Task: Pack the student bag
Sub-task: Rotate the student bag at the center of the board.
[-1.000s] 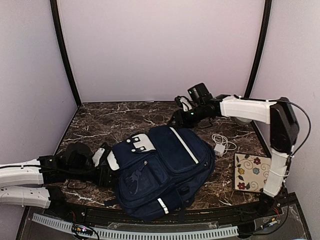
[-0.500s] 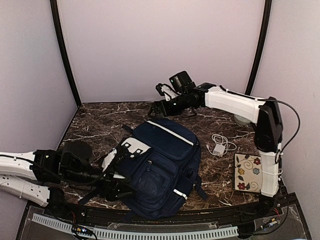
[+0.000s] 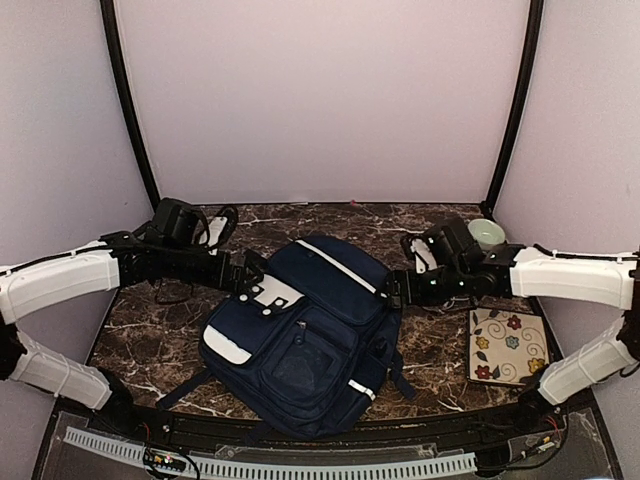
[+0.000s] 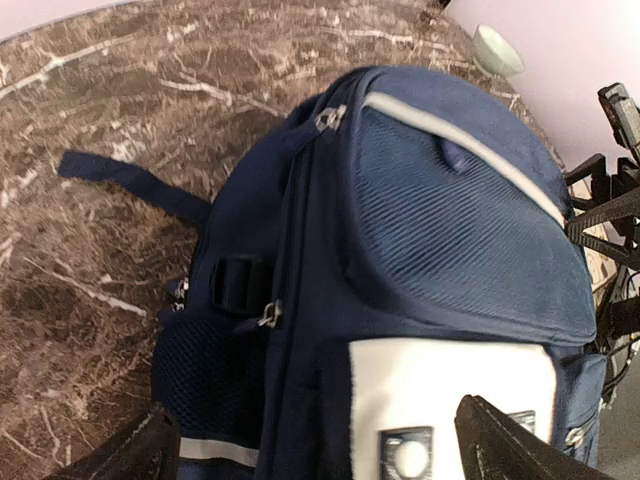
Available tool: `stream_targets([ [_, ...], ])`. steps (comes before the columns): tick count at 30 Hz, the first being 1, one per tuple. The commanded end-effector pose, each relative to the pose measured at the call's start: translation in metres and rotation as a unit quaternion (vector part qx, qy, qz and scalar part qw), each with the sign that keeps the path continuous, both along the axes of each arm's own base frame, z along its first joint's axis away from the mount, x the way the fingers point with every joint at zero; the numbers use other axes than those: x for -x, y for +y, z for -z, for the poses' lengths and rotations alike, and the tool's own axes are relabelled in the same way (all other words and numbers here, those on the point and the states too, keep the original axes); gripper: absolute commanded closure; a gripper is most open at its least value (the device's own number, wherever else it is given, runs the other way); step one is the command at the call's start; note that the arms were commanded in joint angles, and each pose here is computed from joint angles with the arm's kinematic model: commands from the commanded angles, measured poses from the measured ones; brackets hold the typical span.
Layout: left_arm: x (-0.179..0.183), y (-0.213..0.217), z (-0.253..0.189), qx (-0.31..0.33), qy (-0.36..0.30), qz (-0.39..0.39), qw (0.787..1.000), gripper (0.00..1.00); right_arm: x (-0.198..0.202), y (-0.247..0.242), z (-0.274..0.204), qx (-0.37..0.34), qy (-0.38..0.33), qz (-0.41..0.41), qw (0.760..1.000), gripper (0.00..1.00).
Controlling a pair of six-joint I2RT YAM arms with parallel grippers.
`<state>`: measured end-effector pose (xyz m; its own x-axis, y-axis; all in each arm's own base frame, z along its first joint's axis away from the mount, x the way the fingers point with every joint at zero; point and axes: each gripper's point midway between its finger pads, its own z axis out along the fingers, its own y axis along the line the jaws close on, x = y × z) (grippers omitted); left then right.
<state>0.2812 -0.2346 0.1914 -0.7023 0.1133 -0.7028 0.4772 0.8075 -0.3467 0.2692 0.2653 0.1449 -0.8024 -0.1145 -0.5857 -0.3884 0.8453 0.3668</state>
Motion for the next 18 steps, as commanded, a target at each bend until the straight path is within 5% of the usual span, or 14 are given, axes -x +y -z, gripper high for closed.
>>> stream_targets([
  [1,0.007,-0.013,0.011,0.027,0.031,0.049,0.998,0.01,0.018,0.027,0.009,-0.126,0.052,0.002,0.991,0.13],
  [10,0.056,-0.012,0.040,0.096,0.077,0.088,0.988,0.02,-0.082,0.102,-0.009,-0.083,-0.006,-0.075,0.994,0.18],
  [14,0.074,-0.004,0.047,0.141,0.088,0.067,0.984,0.10,-0.127,0.126,-0.020,-0.038,-0.033,-0.086,0.995,0.19],
  [18,0.079,-0.003,0.048,0.188,0.073,0.052,0.978,0.25,-0.137,0.121,-0.043,-0.015,-0.068,-0.083,0.994,0.03],
])
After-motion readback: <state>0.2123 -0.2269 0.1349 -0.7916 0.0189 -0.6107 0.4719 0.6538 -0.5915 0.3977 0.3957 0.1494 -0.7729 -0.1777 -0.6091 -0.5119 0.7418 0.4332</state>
